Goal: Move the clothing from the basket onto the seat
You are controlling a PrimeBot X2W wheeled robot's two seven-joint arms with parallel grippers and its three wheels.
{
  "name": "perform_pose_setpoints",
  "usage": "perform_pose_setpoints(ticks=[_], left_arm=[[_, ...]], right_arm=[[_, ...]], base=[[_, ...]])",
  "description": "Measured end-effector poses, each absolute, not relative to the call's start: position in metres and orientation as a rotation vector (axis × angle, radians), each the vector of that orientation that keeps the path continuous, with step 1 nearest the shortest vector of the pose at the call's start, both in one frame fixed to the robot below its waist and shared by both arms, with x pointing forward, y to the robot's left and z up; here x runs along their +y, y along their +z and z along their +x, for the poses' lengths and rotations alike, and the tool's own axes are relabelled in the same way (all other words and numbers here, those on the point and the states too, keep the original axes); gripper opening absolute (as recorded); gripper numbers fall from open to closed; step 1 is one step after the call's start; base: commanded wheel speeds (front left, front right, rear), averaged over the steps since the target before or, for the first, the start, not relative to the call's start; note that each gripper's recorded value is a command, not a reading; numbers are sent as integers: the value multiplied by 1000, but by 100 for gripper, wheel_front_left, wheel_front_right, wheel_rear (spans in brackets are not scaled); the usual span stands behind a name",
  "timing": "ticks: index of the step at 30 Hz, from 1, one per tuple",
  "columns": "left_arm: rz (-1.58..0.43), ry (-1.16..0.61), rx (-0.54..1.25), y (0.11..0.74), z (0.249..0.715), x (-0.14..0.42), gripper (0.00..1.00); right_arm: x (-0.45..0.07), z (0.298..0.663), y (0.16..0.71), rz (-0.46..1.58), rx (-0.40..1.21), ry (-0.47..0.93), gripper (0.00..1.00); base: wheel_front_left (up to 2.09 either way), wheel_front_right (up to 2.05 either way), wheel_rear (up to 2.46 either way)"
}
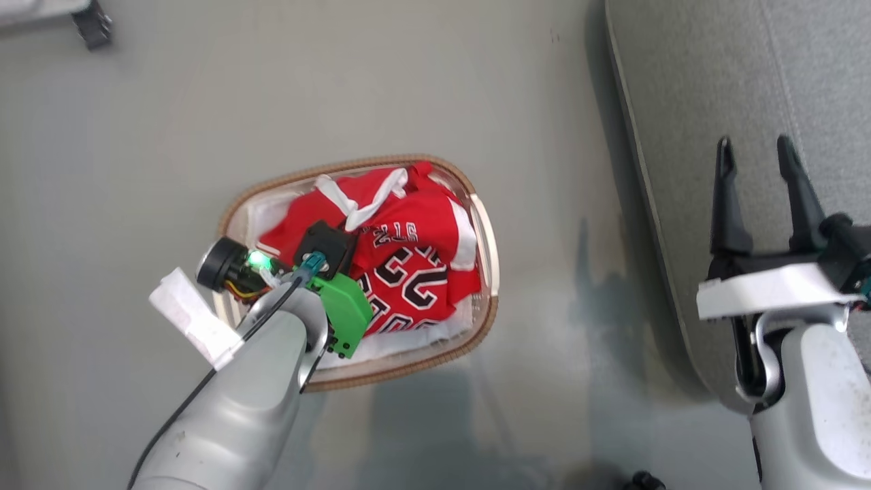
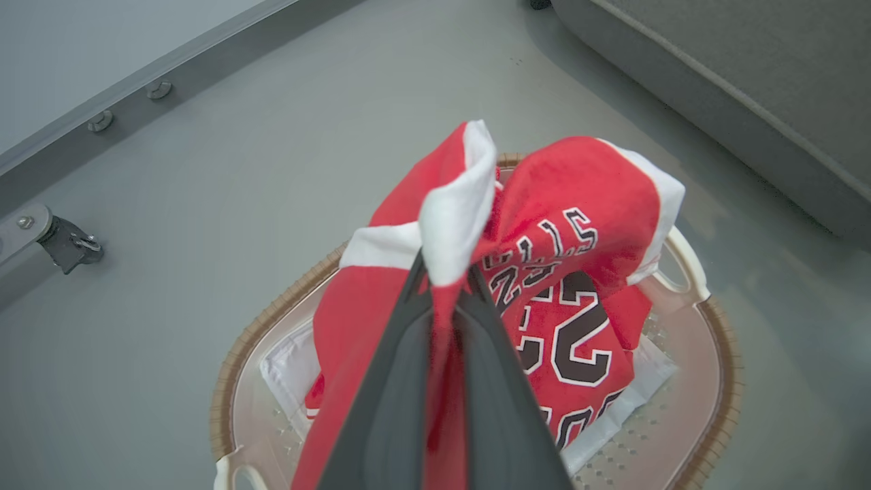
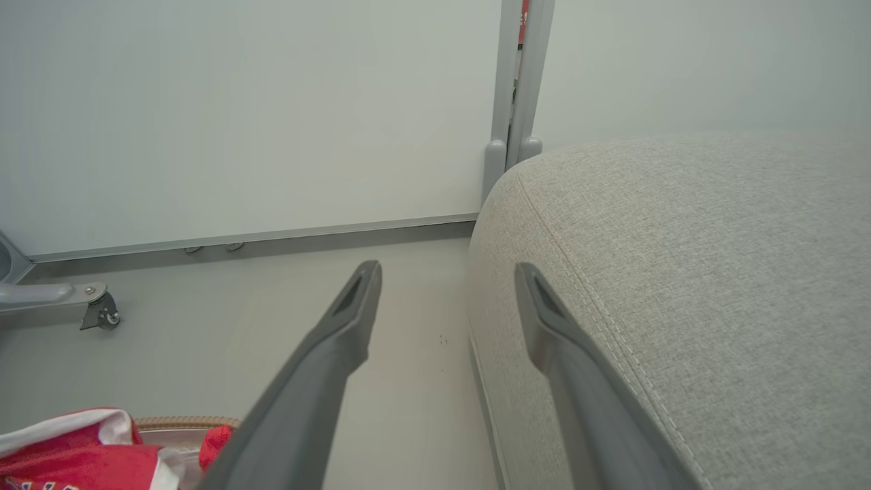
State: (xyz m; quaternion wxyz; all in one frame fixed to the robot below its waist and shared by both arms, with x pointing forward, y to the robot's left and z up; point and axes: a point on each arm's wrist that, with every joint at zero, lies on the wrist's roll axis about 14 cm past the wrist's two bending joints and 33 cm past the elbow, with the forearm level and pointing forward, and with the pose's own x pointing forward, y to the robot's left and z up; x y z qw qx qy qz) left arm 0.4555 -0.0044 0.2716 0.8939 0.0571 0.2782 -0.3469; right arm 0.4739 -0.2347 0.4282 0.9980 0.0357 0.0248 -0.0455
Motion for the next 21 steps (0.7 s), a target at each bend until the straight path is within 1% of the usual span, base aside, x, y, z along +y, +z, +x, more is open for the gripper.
perform_pose_setpoints(ticks=[3,7,13,21], left_arm=[[59,-686,528,302,456,-2,0],[27,-719,410,355,454,-18,0],[27,-768,302,425,443,-32,0],[94,-802,98,538,448,-29,0]], right_arm=[[-230,459,434,77,55,-83,100],[-221,440,447,92,46,-62,100],[-208,417,475,108,-8,-29,100],[-184,401,520,116,-124,48,100]], base=[[0,0,0],[0,0,0],[0,0,0],[0,0,0]])
